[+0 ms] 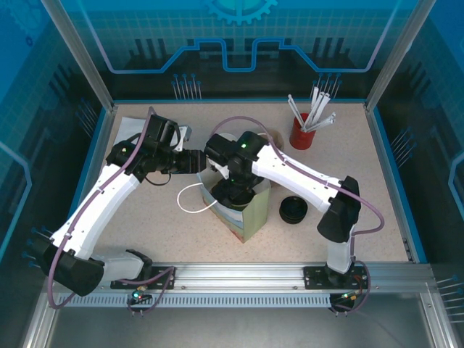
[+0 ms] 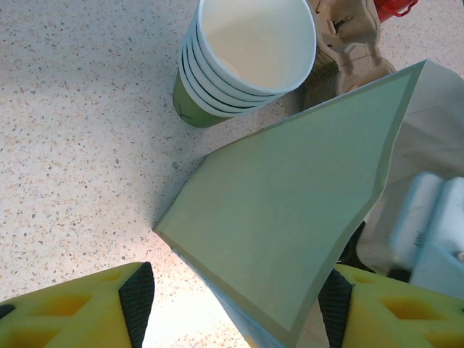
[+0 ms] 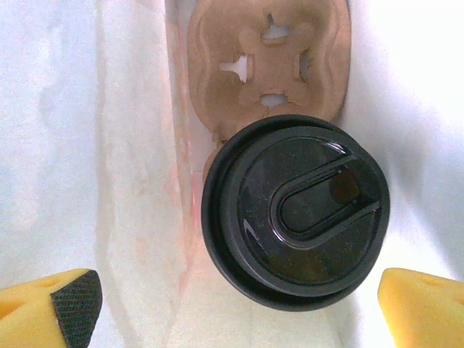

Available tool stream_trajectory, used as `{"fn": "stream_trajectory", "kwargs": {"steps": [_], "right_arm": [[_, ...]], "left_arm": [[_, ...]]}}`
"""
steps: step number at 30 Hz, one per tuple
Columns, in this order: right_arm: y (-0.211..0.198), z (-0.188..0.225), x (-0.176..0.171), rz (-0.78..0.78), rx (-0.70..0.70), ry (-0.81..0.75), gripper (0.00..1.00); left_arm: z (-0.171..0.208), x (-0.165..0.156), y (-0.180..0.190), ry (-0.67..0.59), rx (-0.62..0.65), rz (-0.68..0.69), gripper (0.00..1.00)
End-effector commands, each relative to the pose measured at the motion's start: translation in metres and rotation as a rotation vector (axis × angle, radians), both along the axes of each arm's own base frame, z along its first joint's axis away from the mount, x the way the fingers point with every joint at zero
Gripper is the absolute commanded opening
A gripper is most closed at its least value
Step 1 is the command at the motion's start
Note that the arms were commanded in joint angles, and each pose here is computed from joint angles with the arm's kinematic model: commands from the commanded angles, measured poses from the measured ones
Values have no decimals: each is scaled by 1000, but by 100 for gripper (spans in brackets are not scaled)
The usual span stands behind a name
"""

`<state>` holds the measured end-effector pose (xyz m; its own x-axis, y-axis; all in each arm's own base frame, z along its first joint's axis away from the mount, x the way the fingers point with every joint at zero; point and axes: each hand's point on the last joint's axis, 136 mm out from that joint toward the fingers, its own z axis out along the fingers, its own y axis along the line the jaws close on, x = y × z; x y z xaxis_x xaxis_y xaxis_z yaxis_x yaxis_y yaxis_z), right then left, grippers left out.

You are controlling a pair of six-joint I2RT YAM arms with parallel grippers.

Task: Pack the takeout coffee

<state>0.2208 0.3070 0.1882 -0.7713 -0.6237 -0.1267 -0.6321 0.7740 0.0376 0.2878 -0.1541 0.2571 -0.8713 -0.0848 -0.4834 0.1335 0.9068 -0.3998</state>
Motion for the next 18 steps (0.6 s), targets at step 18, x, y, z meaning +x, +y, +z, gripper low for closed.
{"fn": "stream_trajectory", "kwargs": {"steps": [18], "right_arm": [[-6,55,-3,2,92,-37,100]], "left_arm": [[-1,-2,1,24,6,-4,70]]}}
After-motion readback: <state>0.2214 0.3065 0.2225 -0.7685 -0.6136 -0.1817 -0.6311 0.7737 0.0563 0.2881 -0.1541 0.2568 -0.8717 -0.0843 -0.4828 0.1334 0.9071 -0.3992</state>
